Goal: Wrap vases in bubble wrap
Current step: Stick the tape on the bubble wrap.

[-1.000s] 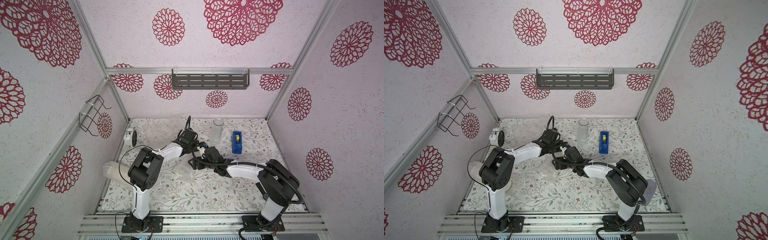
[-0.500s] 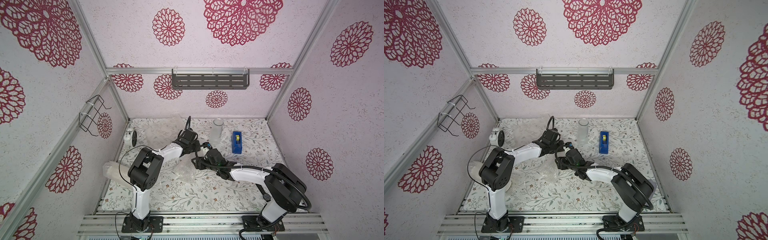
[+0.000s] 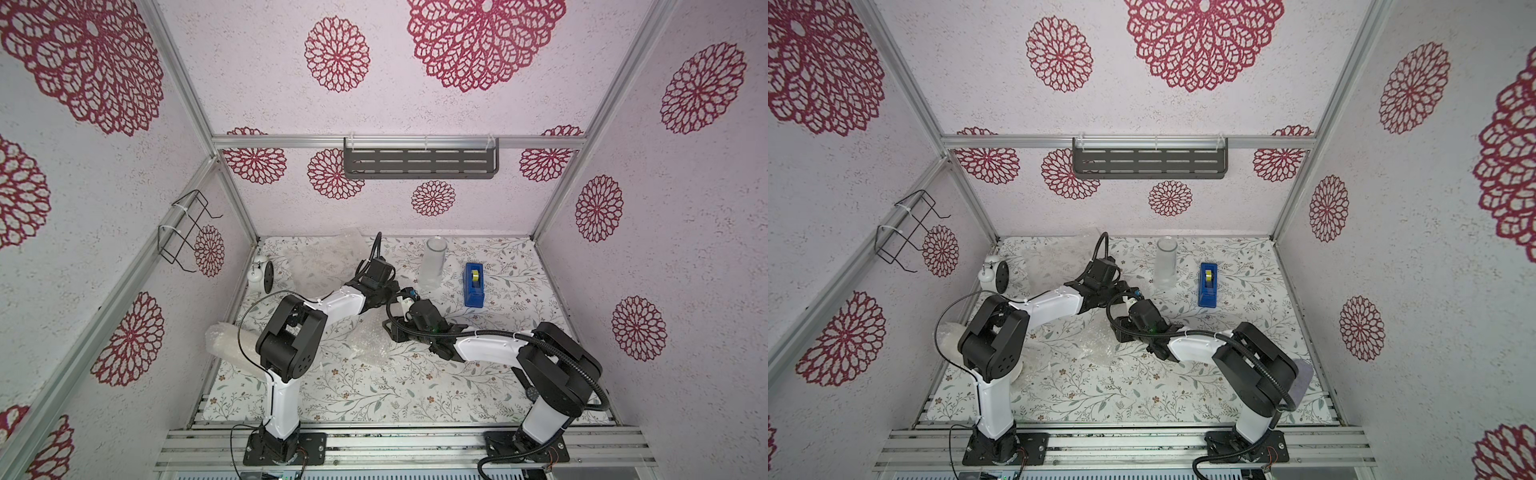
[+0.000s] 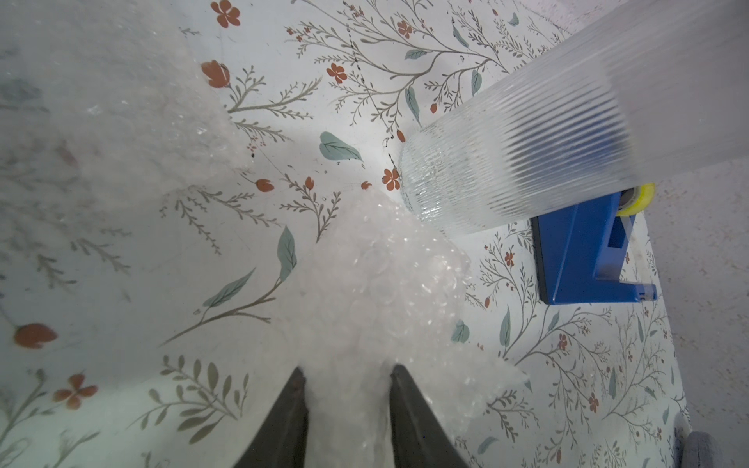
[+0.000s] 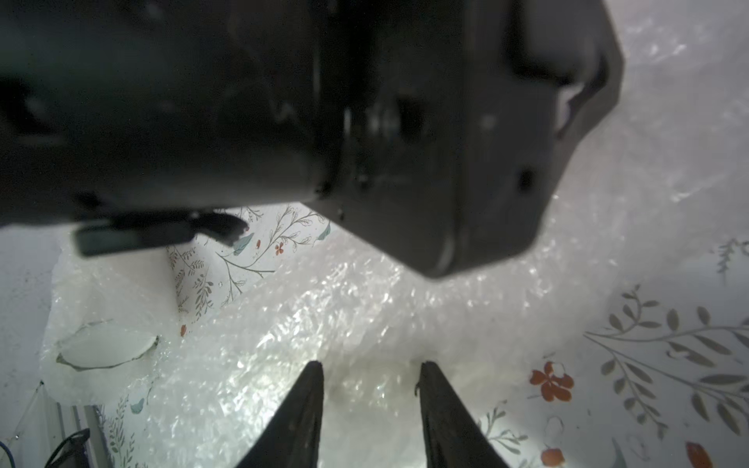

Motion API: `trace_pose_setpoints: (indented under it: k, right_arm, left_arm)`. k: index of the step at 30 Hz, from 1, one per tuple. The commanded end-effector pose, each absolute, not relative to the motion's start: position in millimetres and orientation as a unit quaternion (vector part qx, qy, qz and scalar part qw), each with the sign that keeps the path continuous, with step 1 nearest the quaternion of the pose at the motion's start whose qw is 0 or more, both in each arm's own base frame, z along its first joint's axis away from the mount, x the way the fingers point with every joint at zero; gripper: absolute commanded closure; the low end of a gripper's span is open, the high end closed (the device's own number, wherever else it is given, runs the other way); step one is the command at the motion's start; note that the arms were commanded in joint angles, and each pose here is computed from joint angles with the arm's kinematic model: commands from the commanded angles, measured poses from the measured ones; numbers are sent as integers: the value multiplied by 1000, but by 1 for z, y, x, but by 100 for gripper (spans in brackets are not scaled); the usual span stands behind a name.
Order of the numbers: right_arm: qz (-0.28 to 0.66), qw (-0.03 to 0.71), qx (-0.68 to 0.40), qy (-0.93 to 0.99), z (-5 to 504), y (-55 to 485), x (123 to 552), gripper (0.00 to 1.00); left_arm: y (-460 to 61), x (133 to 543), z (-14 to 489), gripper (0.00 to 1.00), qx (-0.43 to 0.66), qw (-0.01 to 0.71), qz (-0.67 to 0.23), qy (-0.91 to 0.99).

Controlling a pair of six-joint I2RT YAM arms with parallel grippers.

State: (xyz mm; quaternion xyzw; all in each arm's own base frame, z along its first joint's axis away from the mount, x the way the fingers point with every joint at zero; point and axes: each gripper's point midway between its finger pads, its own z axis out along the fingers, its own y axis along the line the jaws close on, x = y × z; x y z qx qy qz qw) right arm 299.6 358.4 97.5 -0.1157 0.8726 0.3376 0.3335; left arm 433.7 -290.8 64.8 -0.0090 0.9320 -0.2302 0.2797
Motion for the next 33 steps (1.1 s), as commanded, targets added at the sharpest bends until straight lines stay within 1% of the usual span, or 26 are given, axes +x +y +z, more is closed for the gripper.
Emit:
trace_pose_setpoints:
  k: [1, 2, 5, 11, 15, 18, 19, 20, 26, 29, 33]
  right_arm:
    - [348, 352, -116, 861, 119, 358, 298, 45]
    - [352, 354, -113, 859, 121, 357, 297, 41]
    - [369, 346, -101, 856, 120, 360, 296, 32]
    - [338, 327, -100, 877, 92, 367, 302, 24]
    - [341, 325, -109, 875, 89, 374, 304, 18]
    - [339, 329, -114, 874, 89, 376, 306, 12]
    - [334, 330, -113, 876, 87, 376, 307, 9]
    - [332, 329, -114, 877, 86, 376, 308, 1]
    - [332, 340, -116, 872, 93, 375, 309, 1]
    - [324, 357, -122, 868, 110, 363, 305, 1]
    - [313, 388, -139, 855, 139, 338, 294, 1]
  left_arm:
    - [-275, 368, -8, 66, 1, 144, -170, 975]
    - [-275, 368, -8, 65, 2, 143, -170, 975]
    - [-275, 368, -7, 66, 3, 145, -170, 975]
    - [-275, 369, -5, 65, 1, 147, -172, 974]
    - [-274, 367, -7, 66, 1, 145, -170, 975]
    - [-274, 367, -7, 65, 0, 145, -169, 975]
    - [-274, 367, -7, 65, 0, 146, -170, 975]
    - [-274, 367, -8, 66, -1, 145, -169, 975]
    - [-271, 367, -6, 66, -4, 146, -165, 975]
    - [-272, 368, 1, 65, -3, 146, -169, 975]
    - [-273, 377, 26, 63, 4, 159, -169, 973]
